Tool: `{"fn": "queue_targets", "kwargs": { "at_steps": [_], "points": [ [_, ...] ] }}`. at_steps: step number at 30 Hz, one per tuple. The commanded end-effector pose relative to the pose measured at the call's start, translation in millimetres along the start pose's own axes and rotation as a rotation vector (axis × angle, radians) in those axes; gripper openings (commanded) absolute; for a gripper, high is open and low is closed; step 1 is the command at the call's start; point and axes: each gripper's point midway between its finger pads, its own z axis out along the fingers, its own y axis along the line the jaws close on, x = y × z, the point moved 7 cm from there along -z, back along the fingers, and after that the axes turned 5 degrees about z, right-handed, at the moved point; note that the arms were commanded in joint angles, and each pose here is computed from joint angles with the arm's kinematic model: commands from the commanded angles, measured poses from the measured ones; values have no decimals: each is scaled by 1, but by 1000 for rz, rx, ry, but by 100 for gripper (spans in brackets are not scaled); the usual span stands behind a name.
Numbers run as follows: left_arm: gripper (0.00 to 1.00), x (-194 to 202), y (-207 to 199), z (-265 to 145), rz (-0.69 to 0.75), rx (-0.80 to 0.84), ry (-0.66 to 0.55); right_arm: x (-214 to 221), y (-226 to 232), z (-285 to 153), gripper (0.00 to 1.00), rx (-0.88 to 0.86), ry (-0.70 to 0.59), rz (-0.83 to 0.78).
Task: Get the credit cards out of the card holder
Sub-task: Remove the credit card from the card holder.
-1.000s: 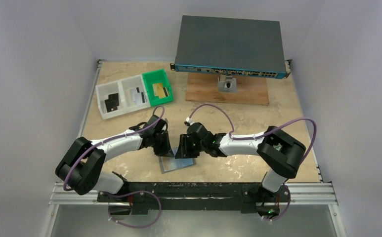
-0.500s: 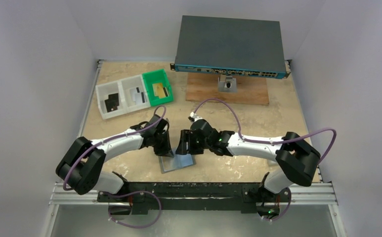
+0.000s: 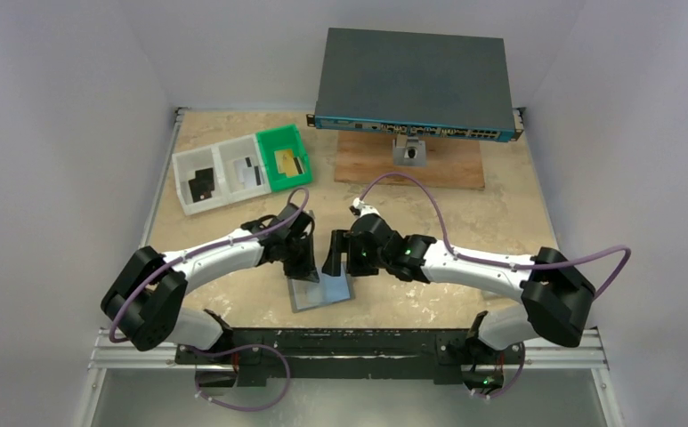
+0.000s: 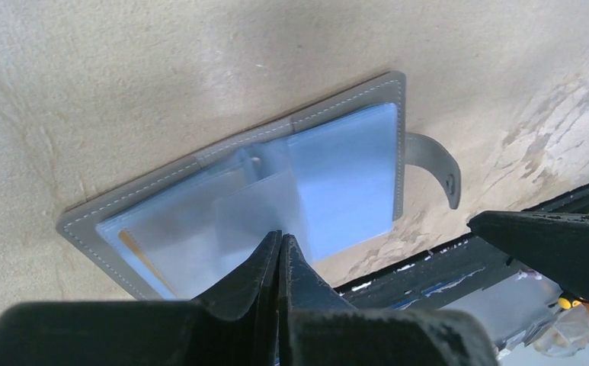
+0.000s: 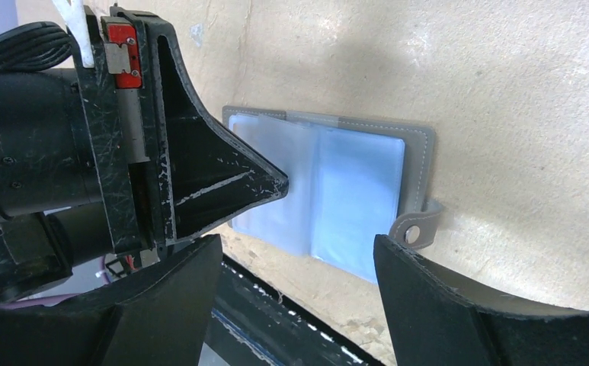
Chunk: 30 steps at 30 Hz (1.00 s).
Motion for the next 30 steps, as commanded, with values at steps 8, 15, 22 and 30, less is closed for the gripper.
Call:
{"fn": "queue_targets", "kwargs": {
  "at_steps": [8, 15, 22, 30],
  "points": [
    [0, -15, -28, -2, 34, 42, -20, -5, -3, -15, 74, 17, -60, 5],
    [0, -21, -19, -15, 28, -54, -81, -1, -3, -7, 72, 44, -53, -29],
    [0, -22, -16, -29, 45, -57, -101, 13, 19, 7, 70, 27, -28, -100],
    [0, -19, 23, -47, -23, -144, -143, 30, 26, 29, 71, 70, 14, -148]
  ]
}}
